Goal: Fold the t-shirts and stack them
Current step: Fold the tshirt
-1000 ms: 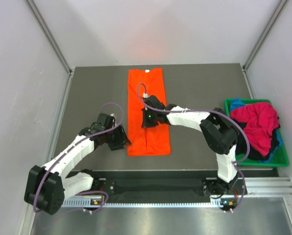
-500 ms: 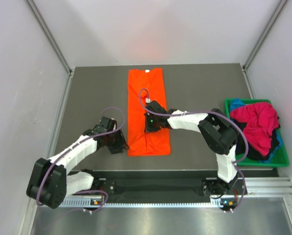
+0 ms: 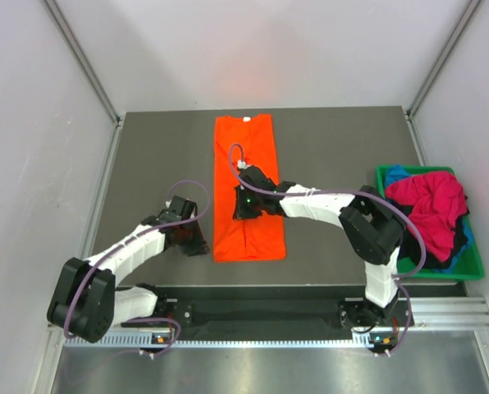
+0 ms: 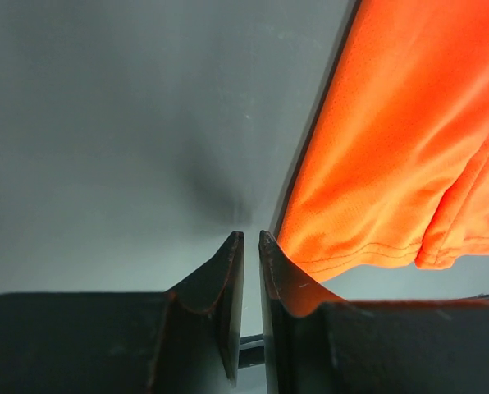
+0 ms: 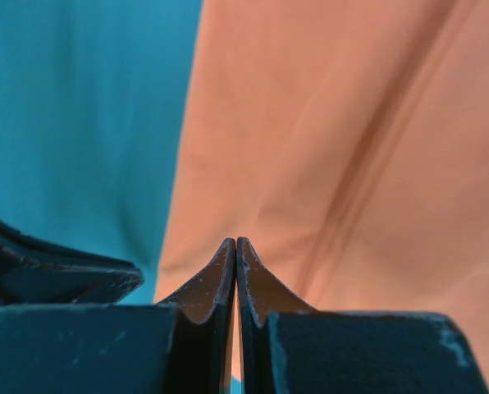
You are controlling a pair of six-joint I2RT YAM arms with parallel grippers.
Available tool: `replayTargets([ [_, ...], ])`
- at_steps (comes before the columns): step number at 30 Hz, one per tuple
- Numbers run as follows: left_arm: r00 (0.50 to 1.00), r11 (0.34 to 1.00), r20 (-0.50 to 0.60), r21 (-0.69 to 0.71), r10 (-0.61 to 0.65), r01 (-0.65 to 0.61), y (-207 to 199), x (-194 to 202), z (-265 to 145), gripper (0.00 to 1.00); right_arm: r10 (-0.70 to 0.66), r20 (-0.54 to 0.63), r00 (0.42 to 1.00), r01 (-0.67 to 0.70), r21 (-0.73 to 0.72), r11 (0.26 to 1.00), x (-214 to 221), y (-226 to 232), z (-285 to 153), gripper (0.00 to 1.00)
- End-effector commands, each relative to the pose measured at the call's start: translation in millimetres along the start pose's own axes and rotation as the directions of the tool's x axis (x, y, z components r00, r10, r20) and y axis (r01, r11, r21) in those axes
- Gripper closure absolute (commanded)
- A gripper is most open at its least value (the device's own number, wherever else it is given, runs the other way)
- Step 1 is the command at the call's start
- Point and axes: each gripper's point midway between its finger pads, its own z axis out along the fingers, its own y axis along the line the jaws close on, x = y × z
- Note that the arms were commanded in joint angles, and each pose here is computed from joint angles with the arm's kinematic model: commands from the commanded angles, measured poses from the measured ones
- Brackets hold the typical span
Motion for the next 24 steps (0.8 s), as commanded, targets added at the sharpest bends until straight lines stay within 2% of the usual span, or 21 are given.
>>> replayTargets([
  [1,1.000,1.000,0.011,-0.029,-0.004,0.004,4.2,-3.7,1.1,0.82,0.018,-0.007,1.000,-0.019,-0.075,0.997,12.6,20.8,-0.9,1.00],
  [5,0.999,0.997,0.042,0.074,-0.010,0.006,-21.0,-12.9,-15.4,0.82,0.049,-0.044,0.998,-0.052,-0.085,0.995,38.8,9.4,11.6,1.00],
  [7,0.998,0.978,0.068,0.208,-0.012,-0.002,-46.1,-17.2,-27.5,0.83,0.052,-0.048,0.997,-0.055,-0.064,0.996,49.2,0.4,14.0,1.00],
  [10,0.999,0.936,0.025,0.352,-0.032,0.021,-67.8,-6.3,-31.3,0.95,0.055,-0.057,0.997,-0.059,-0.074,0.996,56.2,-1.9,13.9,1.00],
  [12,0.999,0.935,0.004,0.351,-0.044,0.039,-66.6,-0.5,-26.7,1.00,0.055,-0.054,0.997,-0.059,-0.076,0.995,56.0,-1.6,11.6,1.00],
  [24,0.996,0.994,-0.052,0.077,-0.073,0.077,-2.7,27.8,9.8,1.00,0.055,-0.035,0.998,-0.058,-0.093,0.994,52.8,1.8,9.1,1.00],
])
